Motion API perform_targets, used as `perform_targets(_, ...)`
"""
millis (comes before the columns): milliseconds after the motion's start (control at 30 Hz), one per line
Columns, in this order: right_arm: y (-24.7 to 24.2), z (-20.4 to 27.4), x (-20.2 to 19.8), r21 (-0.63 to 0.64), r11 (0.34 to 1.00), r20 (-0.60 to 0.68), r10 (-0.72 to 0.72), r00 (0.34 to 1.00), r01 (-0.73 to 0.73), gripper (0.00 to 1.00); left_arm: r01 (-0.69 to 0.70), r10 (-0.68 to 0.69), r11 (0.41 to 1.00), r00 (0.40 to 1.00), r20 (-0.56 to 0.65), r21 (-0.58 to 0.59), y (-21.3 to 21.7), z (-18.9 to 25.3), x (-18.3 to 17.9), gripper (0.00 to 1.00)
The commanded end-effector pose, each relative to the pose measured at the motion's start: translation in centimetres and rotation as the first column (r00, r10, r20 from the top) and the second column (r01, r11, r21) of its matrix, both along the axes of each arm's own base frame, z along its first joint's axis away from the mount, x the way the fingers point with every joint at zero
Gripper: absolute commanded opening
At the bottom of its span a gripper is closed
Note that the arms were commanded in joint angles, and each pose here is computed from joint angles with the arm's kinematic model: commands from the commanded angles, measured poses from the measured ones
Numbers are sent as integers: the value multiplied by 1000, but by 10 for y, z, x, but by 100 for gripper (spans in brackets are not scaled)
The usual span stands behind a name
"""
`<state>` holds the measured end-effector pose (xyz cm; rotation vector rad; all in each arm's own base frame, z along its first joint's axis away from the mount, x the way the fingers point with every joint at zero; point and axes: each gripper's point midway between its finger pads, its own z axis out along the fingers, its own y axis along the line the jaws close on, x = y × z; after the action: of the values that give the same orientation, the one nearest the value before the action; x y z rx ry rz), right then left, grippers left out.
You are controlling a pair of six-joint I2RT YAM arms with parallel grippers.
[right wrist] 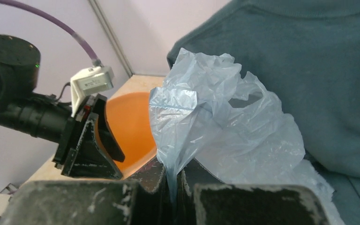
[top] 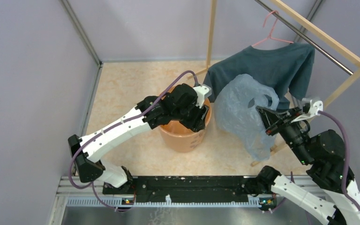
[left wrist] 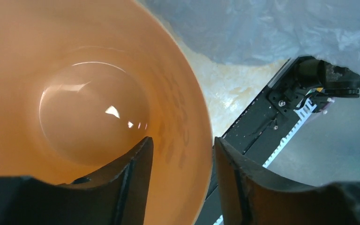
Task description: Put the trash bags into the trash bin
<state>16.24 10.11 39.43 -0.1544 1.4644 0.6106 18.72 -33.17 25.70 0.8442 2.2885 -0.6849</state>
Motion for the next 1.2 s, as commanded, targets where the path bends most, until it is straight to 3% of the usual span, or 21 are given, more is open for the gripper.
perform_targets(0,-7,46,-9,36,999,108,13,994,-17,0,43,-36,989,998,53,-140,-12,37,-5,64)
perform_targets(167,8,91,-12,47,995,191,75,979,-85,0,103,-64,952,988,143,-289,-4,87,-19,78)
perform_targets(300,48,133,-18,52,964,281,238,930,-262,0,99,-13,920,975,221,-379,21,117,-28,88)
perform_targets(400,90,164,-31,59,883,342,420,840,-466,0,92,33,896,962,271,-435,48,130,-39,97)
perform_targets(500,128,190,-43,78,763,388,570,724,-642,0,88,66,874,953,296,-478,70,135,-49,98)
perform_targets(667,163,225,-35,204,617,434,639,635,-760,0,63,138,833,939,316,-550,109,143,-66,98)
perform_targets(800,158,243,-9,345,658,408,537,739,-669,0,41,211,782,922,325,-622,140,157,-77,98)
perform_targets(900,148,244,-3,397,667,410,486,772,-631,0,35,246,752,912,329,-658,158,164,-84,98)
perform_targets(1067,144,241,-8,444,624,414,493,765,-643,0,10,310,727,887,342,-686,175,172,-83,98)
perform_targets(1167,152,245,-19,473,529,426,563,708,-705,0,-7,347,725,868,356,-689,179,178,-76,98)
